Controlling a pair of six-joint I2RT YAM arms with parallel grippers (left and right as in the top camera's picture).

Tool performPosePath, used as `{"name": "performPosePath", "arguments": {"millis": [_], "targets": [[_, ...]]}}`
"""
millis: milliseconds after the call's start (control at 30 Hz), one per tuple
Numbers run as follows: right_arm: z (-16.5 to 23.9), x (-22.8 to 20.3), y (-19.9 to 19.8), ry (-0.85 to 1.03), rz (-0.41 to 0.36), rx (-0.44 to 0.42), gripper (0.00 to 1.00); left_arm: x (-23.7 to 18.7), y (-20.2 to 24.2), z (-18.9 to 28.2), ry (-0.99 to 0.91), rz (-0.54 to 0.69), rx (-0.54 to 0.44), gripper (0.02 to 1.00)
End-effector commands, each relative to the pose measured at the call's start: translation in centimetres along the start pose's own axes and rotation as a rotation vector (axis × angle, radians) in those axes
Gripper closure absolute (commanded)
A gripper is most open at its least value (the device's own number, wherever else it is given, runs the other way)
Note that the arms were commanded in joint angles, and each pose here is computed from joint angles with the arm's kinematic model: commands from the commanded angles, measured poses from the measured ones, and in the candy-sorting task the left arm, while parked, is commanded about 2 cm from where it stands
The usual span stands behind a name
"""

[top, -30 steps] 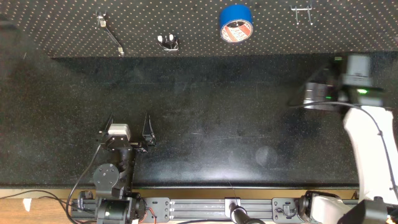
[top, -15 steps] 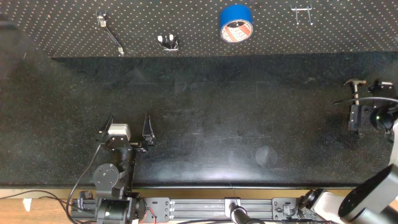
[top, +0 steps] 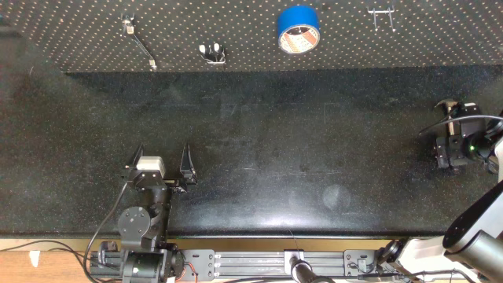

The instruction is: Place Tools Onto Pegboard

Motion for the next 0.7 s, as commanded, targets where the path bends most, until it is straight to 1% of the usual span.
{"name": "performPosePath", "arguments": {"millis": [33,133,200,233,267,300,333,367,433,567,600,700], "targets": [[-0.7,-0.3,-0.2,0.023,0.011,0.007,0.04,0.0,0.0,0.1,-0.002,-0.016,0.0,0.023],[-1.0,-0.3,-0.2,0.032,0.009,0.014,0.077,0.0,0.0,0.1,-0.002,-0.016,0.0,0.023],[-1.4,-0.4,-0.2,0.042,0.007,0.024,0.139,0.0,0.0,0.1,-0.002,-0.016,0.0,0.023],[-1.5,-0.5,-0.2,0.045,0.006,0.027,0.194,0.0,0.0,0.1,-0.002,-0.016,0.0,0.023],[-1.6,-0.5,-0.2,0.047,0.006,0.028,0.292,0.0,0.0,0.1,-0.002,-0.016,0.0,0.023],[-1.6,-0.5,-0.2,0.046,0.006,0.028,0.421,0.0,0.0,0.1,-0.002,-0.016,0.0,0.023],[-1.6,-0.5,-0.2,0.046,0.006,0.028,0.581,0.0,0.0,0.1,-0.002,-0.016,0.0,0.023],[-1.6,-0.5,-0.2,0.047,0.006,0.027,0.669,0.0,0.0,0.1,-0.002,-0.016,0.0,0.023],[-1.6,-0.5,-0.2,0.048,0.006,0.028,0.921,0.0,0.0,0.1,-0.002,-0.016,0.001,0.025],[-1.5,-0.5,-0.1,0.049,0.001,0.03,0.925,0.0,0.0,0.1,-0.002,-0.016,0.0,0.023],[-1.4,-0.5,-0.1,0.044,-0.023,0.026,0.925,0.0,0.0,0.1,-0.002,-0.016,0.0,0.023],[0.1,0.0,-0.1,-0.014,-0.146,-0.005,0.925,0.0,0.0,0.1,-0.002,-0.016,0.0,0.023]]}}
Point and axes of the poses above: each gripper's point midway between its finger pads, its own z axis back along the fingers, its own y axis along the line the jaws close on, x = y × z, the point moved 8 cm from there along z, back along the fingers, and after that the axes turned 3 degrees about -z, right-handed, at the moved point
